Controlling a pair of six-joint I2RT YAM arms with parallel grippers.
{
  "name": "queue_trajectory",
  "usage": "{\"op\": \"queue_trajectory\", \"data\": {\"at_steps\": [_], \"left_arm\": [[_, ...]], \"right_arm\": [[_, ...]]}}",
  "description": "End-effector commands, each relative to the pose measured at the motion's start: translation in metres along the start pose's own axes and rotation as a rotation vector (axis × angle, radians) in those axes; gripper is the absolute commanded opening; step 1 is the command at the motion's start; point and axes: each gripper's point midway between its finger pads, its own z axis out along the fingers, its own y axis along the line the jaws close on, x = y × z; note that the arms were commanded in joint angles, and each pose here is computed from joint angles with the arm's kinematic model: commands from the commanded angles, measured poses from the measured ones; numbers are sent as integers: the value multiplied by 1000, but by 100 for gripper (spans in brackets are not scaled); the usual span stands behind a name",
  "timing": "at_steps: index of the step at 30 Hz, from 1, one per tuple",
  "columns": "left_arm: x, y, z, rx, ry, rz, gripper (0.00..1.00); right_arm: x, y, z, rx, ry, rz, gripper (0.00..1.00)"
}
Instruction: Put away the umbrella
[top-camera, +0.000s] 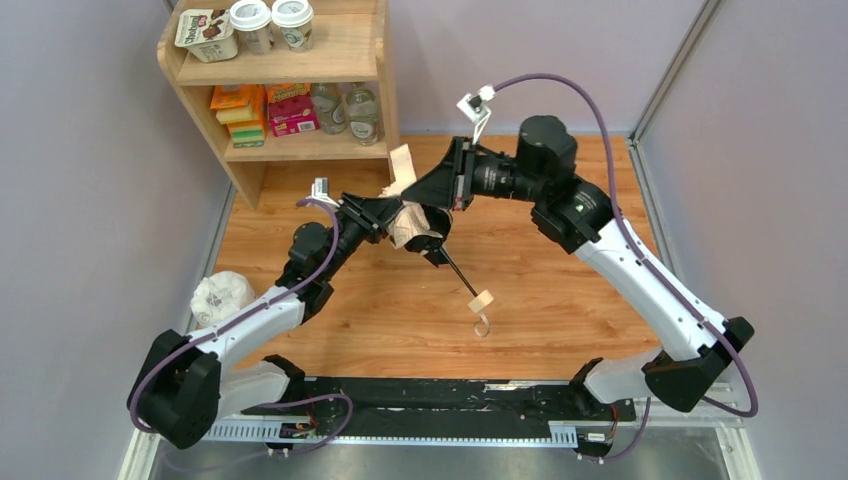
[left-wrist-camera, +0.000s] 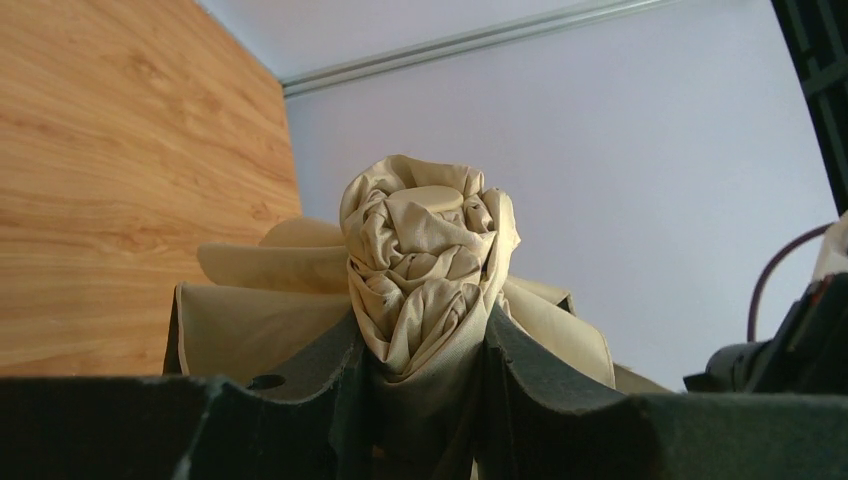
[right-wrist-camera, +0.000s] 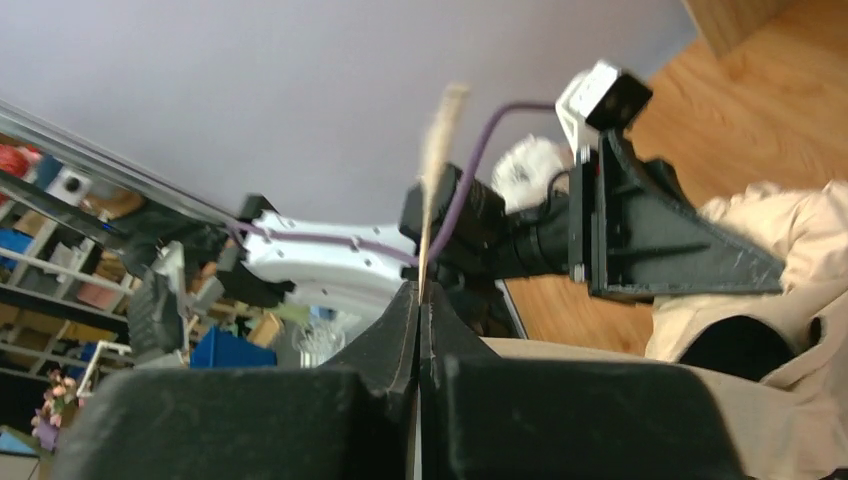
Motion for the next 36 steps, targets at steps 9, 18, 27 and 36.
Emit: {"op": "queue_trajectory", "data": {"at_steps": [9, 18, 27, 36], "left_arm": [[-8, -67, 13, 203, 16, -151, 0], [-5, -100, 18, 403, 97, -295, 0], [-8, -113, 9, 442, 74, -300, 0], [-17, -132, 11, 544, 25, -229, 0]], "right_arm": [[86, -47, 11, 127, 369, -265, 0], [132, -96, 24, 336, 594, -588, 0], [104, -129, 25, 649, 515, -750, 22], [98, -61, 9, 530, 455, -633, 71]]}}
